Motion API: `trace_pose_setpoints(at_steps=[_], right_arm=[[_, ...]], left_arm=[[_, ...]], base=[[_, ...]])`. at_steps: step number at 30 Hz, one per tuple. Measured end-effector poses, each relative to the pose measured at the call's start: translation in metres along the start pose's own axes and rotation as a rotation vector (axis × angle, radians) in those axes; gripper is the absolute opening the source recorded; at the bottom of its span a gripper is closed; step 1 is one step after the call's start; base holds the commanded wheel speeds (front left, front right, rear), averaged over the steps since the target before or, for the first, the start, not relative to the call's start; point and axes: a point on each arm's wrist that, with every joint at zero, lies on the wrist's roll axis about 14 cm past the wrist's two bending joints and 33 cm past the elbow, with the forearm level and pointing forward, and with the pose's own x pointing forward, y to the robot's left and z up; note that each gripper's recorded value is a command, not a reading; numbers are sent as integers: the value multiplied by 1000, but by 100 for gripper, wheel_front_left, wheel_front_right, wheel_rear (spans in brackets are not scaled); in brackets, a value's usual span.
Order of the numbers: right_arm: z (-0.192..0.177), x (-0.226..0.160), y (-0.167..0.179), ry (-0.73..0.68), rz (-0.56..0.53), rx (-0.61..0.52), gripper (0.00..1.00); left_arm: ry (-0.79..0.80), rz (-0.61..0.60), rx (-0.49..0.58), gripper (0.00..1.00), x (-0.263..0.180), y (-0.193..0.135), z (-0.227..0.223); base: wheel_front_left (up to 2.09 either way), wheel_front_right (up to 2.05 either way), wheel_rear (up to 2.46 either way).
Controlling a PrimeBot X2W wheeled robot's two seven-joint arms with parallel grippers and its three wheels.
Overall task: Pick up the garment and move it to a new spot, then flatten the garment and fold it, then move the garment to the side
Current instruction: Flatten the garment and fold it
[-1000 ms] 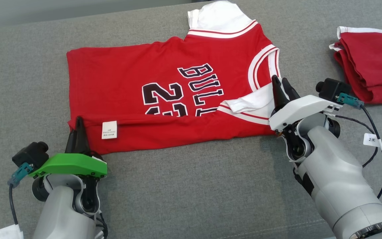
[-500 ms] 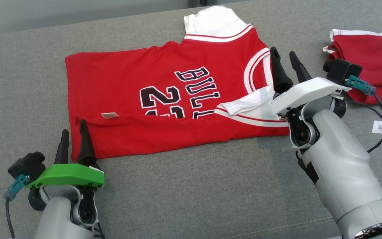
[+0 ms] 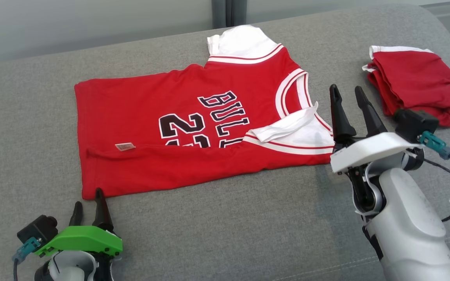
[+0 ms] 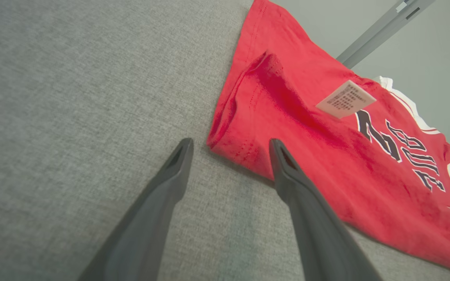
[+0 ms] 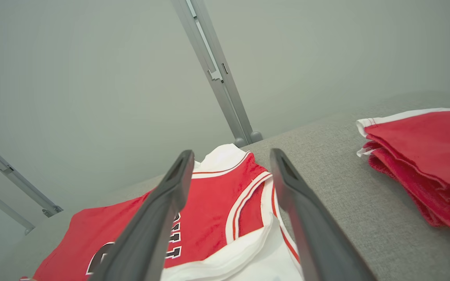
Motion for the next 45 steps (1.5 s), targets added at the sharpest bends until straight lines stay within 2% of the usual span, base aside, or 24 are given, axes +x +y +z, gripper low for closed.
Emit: trace_pose_setpoints(at_steps=[11, 12, 13, 14, 15, 16, 17, 21, 26, 32, 37, 43, 44, 45], right_arm=[[3, -39, -18, -22, -63, 4, 100], [3, -42, -20, -21, -69, 5, 100], [2, -45, -22, -19, -77, 5, 100], [1, -48, -24, -16, -85, 5, 100], [0, -51, -27, -12, -94, 6, 100], [-2, -54, -29, -7, -102, 5, 100], [-4, -58, -32, 2, -111, 6, 100], [-30, -74, -48, 110, -166, -3, 100], [-58, -85, -59, 230, -207, -14, 100], [-79, -73, -57, 315, -201, -5, 100], [-100, -61, -48, 389, -192, 53, 100], [-126, -54, -39, 488, -177, 65, 100], [-129, -52, -38, 503, -172, 61, 95], [-132, -51, -36, 514, -168, 59, 73]], left_arm=[[89, 2, -58, 100, 7, -12, -18], [88, 1, -68, 87, 9, -13, -17], [88, 0, -73, 47, 11, -15, -17], [86, 0, -74, 34, 13, -16, -17], [79, 1, -78, 34, 14, -17, -16], [71, 0, -78, 15, 16, -18, -15], [63, -1, -79, 0, 16, -19, -14], [12, -8, -83, 0, 18, -20, -3], [-9, -13, -24, 0, 14, -16, 2], [1, 8, 16, 0, 3, -3, -4], [-2, 24, 12, 0, 0, 3, -4], [-3, 37, 10, 0, 0, 8, -3], [-4, 39, 10, 0, 0, 8, -3], [-6, 41, 10, 0, 0, 9, -3]], base=[[0, 0, 0], [0, 0, 0], [0, 0, 0], [0, 0, 0], [0, 0, 0], [0, 0, 0], [0, 0, 0], [0, 0, 0], [0, 0, 0], [0, 0, 0], [0, 0, 0], [0, 0, 0], [0, 0, 0], [0, 0, 0]])
